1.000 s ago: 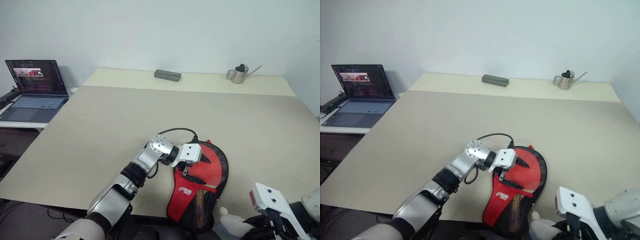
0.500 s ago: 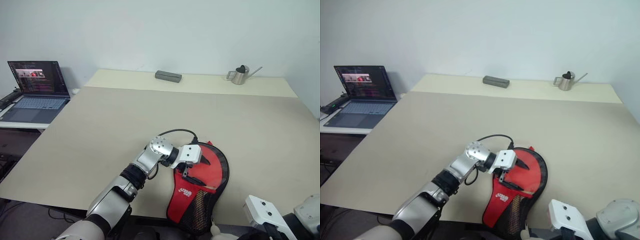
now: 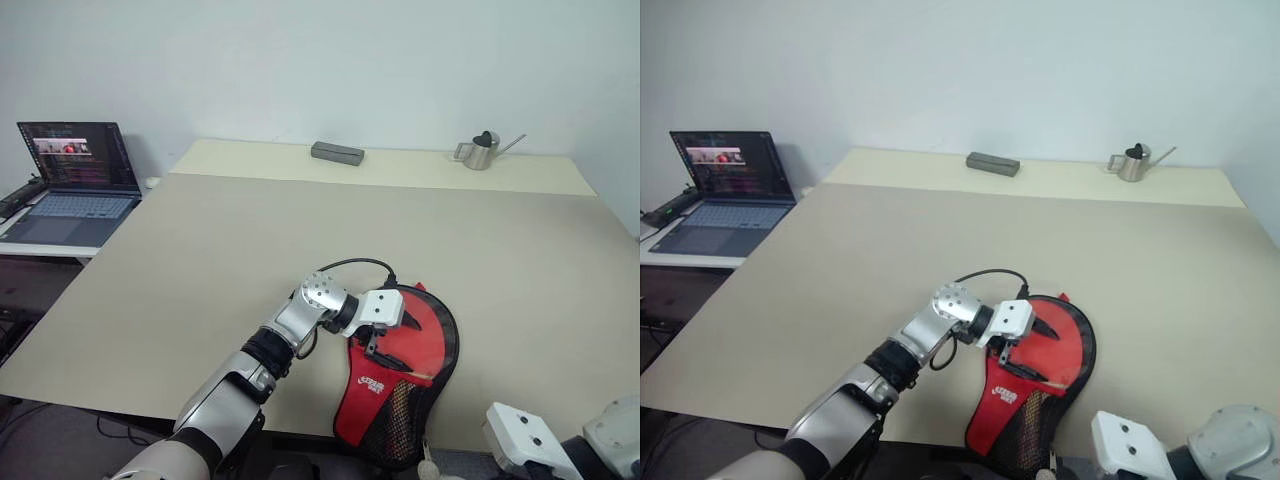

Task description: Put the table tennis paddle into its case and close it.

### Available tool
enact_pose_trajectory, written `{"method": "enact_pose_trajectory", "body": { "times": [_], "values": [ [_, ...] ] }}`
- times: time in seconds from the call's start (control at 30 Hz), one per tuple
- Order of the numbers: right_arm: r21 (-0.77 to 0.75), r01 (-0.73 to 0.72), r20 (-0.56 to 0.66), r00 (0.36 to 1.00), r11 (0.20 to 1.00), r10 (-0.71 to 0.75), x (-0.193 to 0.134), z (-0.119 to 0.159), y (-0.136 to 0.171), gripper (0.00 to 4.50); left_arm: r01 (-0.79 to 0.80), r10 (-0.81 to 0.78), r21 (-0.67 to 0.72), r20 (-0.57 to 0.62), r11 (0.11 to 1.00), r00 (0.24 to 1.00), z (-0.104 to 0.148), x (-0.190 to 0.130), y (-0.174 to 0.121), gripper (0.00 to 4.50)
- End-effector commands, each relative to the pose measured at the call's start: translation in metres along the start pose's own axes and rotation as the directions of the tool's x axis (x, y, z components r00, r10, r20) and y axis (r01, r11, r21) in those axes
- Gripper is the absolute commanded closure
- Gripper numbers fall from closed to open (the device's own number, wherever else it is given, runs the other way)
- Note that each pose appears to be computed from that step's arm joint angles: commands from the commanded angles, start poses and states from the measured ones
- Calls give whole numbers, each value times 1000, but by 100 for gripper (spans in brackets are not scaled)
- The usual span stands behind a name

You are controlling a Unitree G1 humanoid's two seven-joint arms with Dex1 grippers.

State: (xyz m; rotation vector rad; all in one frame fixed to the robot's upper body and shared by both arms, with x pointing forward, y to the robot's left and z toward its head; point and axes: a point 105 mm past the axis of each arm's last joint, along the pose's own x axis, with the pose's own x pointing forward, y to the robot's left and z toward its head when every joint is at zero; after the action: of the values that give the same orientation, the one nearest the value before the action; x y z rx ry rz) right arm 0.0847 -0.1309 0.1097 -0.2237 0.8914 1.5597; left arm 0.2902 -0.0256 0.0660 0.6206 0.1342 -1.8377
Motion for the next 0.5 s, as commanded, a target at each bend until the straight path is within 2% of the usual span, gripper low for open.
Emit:
{"method": "enact_pose_trajectory", "body": {
  "times": [0.03,0.33,0.5],
  "values": [
    [15,-194,61,979,981,193,17,6,34,435,97,-116,-125,-154,987,981,-47,14,-31,54],
    [-28,-110,87,990,993,113,13,23,24,435,82,-100,-124,-149,989,984,-46,16,-28,54],
    [-26,-97,82,992,995,99,6,33,22,269,77,-95,-120,-148,990,984,-45,17,-26,54]
  ]
}}
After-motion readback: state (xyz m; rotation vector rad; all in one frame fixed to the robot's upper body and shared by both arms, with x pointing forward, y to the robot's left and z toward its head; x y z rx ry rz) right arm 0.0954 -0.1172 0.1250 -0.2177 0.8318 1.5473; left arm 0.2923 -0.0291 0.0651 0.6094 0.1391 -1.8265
